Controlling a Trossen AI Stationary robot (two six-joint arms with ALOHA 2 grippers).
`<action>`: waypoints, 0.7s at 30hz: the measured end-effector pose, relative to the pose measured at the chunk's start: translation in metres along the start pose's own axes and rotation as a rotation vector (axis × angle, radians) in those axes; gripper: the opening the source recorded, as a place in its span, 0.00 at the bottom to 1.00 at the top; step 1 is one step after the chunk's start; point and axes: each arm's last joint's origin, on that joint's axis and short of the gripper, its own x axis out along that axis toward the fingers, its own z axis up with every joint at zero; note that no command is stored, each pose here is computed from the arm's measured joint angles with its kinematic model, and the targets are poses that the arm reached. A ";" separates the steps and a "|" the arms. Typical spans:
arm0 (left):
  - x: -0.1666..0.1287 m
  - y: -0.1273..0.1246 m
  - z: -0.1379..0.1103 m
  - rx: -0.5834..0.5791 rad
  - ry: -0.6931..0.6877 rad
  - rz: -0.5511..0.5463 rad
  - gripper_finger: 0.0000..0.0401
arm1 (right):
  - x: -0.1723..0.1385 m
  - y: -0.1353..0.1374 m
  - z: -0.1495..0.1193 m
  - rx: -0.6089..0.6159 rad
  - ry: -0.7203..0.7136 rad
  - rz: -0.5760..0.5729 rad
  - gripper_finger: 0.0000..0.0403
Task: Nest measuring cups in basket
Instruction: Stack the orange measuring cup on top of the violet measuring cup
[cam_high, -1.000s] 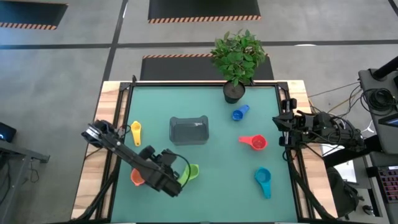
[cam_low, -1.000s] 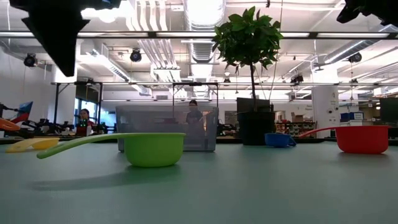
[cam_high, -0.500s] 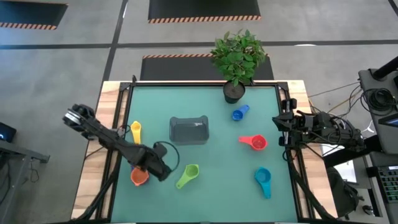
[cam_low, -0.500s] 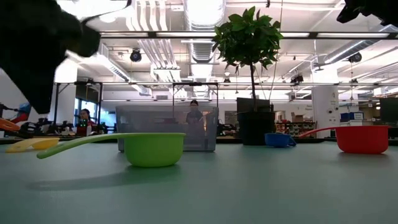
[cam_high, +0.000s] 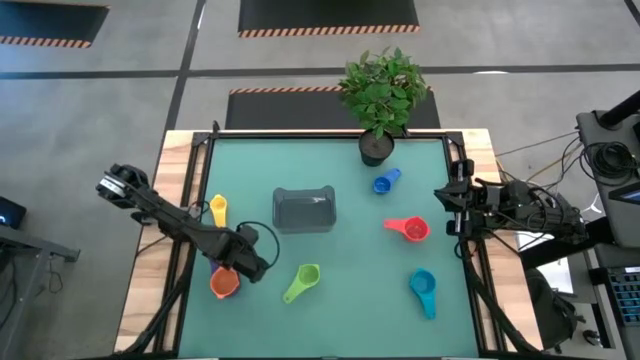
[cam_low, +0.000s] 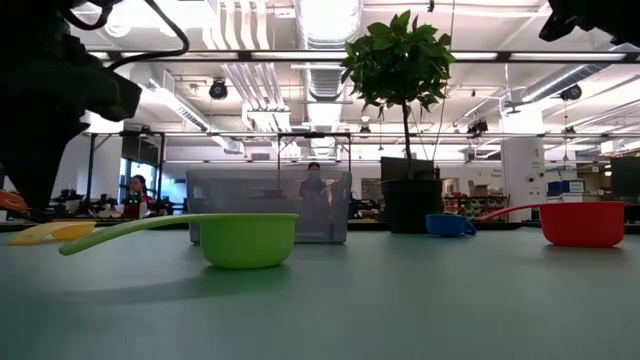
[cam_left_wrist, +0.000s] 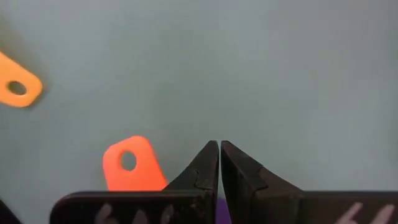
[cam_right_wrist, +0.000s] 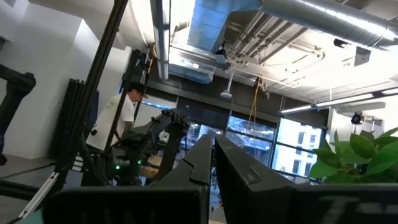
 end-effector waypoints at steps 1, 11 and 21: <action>0.000 0.002 0.000 0.001 0.001 0.018 0.00 | 0.000 0.000 0.000 0.000 0.001 0.000 0.02; -0.001 0.014 -0.001 -0.038 0.029 0.142 0.00 | 0.000 0.000 0.000 -0.001 0.001 0.000 0.02; -0.011 0.019 -0.001 -0.037 0.058 0.234 0.00 | 0.000 0.000 -0.001 -0.007 0.005 0.001 0.02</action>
